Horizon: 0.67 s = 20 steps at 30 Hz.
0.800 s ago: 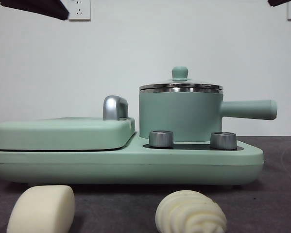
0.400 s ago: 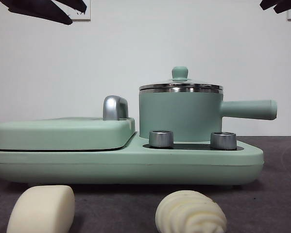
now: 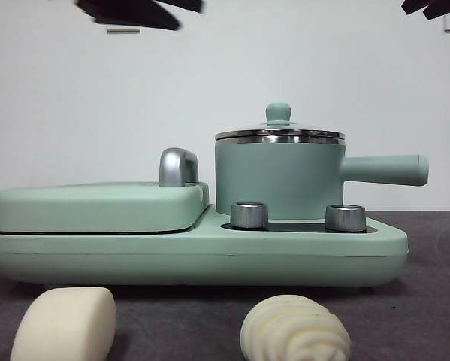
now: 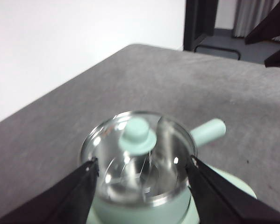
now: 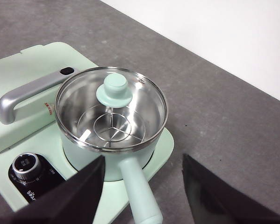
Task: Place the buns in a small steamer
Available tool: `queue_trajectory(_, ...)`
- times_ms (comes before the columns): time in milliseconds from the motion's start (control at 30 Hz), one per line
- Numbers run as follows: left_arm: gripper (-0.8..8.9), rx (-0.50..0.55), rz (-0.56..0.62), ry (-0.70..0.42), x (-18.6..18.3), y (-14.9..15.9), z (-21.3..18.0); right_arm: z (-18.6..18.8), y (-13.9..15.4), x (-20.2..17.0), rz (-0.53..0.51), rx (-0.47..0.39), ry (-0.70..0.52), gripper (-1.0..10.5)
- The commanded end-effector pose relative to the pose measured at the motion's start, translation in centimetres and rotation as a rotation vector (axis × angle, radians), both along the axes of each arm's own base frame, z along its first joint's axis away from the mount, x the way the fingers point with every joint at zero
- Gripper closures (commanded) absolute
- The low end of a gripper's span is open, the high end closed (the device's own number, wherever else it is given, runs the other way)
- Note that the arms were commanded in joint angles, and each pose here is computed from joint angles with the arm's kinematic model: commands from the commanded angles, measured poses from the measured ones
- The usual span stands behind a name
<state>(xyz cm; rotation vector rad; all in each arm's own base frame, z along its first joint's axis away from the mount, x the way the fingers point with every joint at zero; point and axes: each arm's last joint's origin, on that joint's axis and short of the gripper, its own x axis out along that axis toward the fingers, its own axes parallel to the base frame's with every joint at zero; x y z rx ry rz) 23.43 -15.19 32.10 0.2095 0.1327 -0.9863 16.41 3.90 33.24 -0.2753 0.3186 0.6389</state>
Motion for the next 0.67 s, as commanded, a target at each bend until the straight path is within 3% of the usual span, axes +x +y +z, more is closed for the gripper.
queue_trajectory(33, 5.06, -0.050, 0.010, -0.019, 1.2, -1.5, -0.1, 0.6, 0.1, 0.0, 0.006, 0.001, -0.026, 6.8)
queue_trajectory(200, 5.06, -0.089, 0.000, -0.003, 3.5, -4.2, -1.1, 0.6, 0.1, 0.0, 0.006, 0.001, -0.026, 6.8)
queue_trajectory(667, 5.06, -0.043, -0.030, 0.062, 8.8, -9.4, -4.0, 0.6, 0.1, 0.0, 0.006, 0.002, -0.026, 6.8)
